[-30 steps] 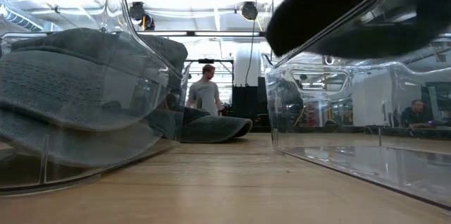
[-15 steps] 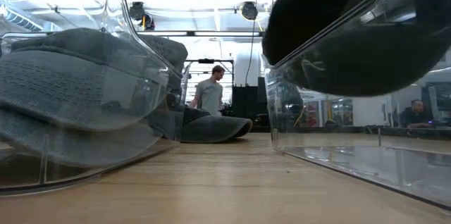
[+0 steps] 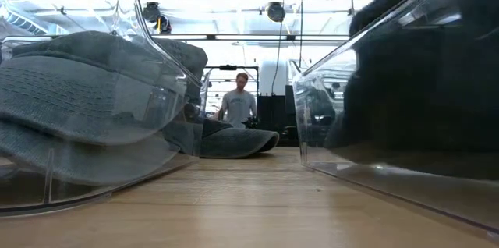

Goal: Pick & Place hat
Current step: Put the top right black cap into the right transparent bin

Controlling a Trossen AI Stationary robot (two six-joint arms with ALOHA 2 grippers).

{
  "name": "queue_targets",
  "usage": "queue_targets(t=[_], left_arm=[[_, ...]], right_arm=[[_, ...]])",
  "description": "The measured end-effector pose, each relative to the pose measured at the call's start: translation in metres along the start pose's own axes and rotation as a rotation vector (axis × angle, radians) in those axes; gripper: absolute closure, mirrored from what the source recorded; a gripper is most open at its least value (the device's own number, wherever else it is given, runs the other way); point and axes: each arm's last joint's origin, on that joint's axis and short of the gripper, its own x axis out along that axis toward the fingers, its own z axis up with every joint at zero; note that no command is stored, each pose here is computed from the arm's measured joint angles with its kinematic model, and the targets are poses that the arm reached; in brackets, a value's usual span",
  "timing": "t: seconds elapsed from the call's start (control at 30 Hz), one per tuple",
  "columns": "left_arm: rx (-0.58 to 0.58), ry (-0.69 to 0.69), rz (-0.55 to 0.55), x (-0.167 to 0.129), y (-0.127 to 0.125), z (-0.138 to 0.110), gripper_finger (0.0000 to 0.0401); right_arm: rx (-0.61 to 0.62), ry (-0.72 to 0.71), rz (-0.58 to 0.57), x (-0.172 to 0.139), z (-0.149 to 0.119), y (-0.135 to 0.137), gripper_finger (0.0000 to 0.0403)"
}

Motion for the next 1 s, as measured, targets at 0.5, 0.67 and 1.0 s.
queue_targets(t=[0.5,0.67,1.0], left_arm=[[0.004,0.004,0.0,0.0,0.0,0.0,0.0325],[0.01,0.004,-0.001,0.0,0.0,0.0,0.0325],[0.008,0.002,-0.002,0.0,0.0,0.0,0.0325]], right_arm=[[0.04,0.048,-0.041,-0.03,0.01,-0.006,0.0169],[-0.092,-0.033,0.071,-0.034,0.019,0.005,0.0172],[-0.471,-0.141,0.151,-0.039,0.034,0.024,0.019]])
